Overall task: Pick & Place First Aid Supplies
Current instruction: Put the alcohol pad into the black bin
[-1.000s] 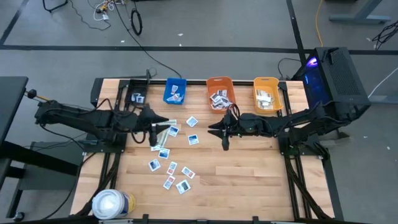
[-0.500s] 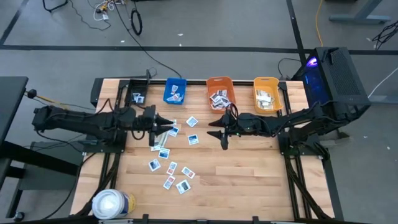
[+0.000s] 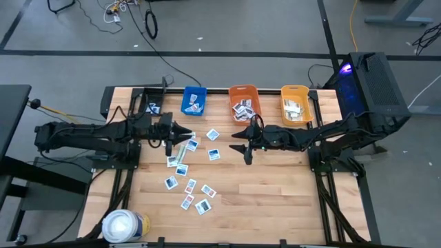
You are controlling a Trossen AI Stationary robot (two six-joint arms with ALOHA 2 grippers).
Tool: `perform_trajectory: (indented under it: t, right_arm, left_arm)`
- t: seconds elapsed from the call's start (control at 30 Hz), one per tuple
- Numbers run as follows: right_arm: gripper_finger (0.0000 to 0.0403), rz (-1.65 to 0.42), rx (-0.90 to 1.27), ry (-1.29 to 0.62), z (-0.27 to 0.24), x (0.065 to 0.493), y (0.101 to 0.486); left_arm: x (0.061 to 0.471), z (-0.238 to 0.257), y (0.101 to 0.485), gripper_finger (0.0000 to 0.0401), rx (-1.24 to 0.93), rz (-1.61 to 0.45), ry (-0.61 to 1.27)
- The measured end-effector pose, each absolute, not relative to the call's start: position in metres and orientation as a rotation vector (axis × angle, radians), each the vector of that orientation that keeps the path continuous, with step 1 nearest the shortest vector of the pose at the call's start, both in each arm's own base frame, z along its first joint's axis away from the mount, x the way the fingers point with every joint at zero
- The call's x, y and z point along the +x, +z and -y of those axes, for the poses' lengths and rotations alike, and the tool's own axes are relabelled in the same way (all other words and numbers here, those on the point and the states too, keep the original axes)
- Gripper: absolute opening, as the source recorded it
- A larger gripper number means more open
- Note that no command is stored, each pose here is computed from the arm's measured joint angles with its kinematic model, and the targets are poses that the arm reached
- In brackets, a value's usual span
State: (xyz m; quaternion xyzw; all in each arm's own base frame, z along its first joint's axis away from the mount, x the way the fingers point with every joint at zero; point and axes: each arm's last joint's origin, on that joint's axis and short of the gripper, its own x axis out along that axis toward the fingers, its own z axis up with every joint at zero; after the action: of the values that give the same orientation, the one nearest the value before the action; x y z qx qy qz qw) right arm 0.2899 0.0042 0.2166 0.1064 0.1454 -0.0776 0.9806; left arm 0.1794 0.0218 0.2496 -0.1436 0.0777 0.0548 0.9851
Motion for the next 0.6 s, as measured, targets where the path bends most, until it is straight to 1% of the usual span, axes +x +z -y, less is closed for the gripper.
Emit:
perform_trajectory:
  t: [0.13,0.37,0.47,0.6]
  right_arm:
    - [0.0240,-0.345,0.176,-0.142,-0.005,0.299,0.220]
    - [0.0240,-0.368,0.103,-0.092,-0.006,0.337,0.234]
    - [0.0240,-0.378,0.091,-0.091,-0.006,0.348,0.231]
    - [0.0240,-0.433,0.124,-0.056,-0.008,0.355,0.215]
  left_arm:
    - [0.179,-0.022,0.250,0.0115,-0.313,-0.154,0.111]
    - [0.179,-0.022,0.249,0.0115,-0.316,-0.160,0.112]
    - [0.179,-0.021,0.248,0.0115,-0.320,-0.183,0.082]
    - [0.176,-0.019,0.246,0.0115,-0.328,-0.220,0.045]
